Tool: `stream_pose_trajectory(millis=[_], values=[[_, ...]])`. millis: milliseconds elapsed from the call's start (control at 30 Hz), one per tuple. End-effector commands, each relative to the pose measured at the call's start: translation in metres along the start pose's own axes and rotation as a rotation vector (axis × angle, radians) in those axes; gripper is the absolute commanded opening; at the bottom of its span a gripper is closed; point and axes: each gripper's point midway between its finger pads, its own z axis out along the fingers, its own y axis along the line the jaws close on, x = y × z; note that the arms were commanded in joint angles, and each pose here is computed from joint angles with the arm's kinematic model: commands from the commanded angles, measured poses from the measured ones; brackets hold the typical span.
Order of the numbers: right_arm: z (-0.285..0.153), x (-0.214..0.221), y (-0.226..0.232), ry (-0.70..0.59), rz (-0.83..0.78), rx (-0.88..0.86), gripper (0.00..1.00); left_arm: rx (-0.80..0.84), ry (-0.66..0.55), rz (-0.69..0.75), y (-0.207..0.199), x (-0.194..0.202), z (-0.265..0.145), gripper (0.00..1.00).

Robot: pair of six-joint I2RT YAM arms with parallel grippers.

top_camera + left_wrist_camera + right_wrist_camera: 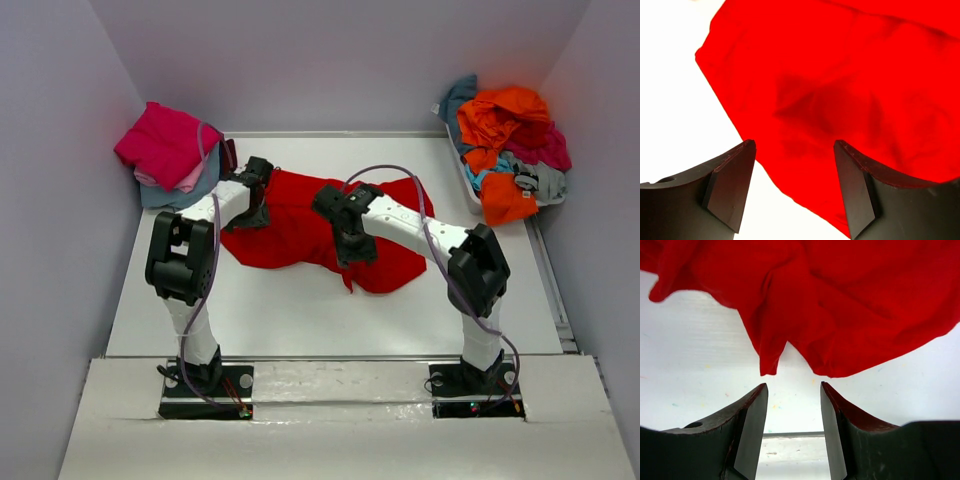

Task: Fold and stack the t-shirts
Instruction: Fold the tshirt

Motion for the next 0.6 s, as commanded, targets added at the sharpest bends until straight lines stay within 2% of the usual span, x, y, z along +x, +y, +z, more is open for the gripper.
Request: stream_pose_trajectory(millis=[0, 367, 567], values=[[-0.005, 0.012, 0.016, 0.021, -0.022, -0.084, 0.52, -0.022, -0.067, -0.04, 0.013, -0.009, -0.017, 0.76], [0.005, 0.023, 0.023, 0.05, -0.062, -0.089, 0.5, -0.168, -0.032, -0.07, 0.042, 0.016, -0.012, 0.76], [0.011, 0.027, 0.025, 0.067, -0.068, -0.09, 0.5, -0.19, -0.016, -0.074, 0.049, 0.03, -0.008, 0.76]])
